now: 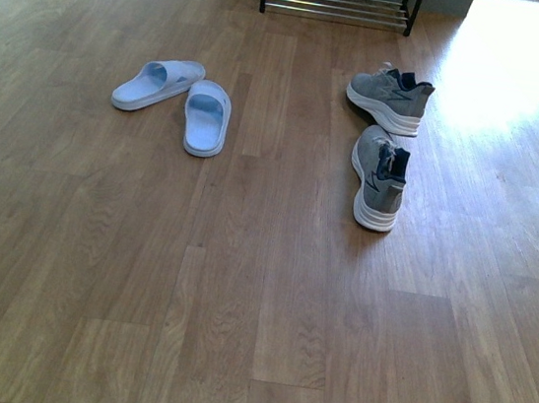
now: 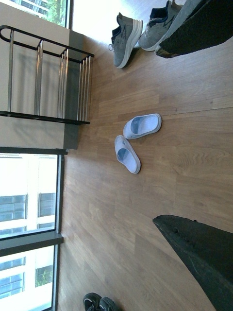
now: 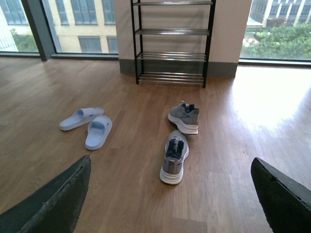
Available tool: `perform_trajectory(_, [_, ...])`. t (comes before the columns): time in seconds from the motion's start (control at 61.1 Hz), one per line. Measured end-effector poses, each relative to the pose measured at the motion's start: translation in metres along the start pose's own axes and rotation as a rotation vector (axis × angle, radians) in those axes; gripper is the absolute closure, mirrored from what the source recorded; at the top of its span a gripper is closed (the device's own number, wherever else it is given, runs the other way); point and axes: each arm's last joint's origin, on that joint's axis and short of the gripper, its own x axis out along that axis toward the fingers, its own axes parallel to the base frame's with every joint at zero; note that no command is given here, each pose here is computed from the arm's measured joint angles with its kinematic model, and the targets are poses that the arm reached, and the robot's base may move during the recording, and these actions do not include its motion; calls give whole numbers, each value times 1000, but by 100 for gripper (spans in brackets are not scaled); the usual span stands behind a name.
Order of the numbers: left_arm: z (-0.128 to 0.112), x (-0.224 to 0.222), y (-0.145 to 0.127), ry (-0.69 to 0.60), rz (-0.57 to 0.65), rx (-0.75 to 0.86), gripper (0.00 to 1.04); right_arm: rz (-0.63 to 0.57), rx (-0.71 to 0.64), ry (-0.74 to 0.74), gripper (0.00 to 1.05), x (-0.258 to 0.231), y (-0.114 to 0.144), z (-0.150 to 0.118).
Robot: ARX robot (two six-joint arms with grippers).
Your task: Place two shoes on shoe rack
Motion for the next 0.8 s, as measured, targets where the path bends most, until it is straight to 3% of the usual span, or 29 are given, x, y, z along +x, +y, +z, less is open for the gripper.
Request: perform_trajectory(0.802, [0, 0, 0, 0, 0, 0, 9, 0, 0, 0, 9, 0, 0, 0])
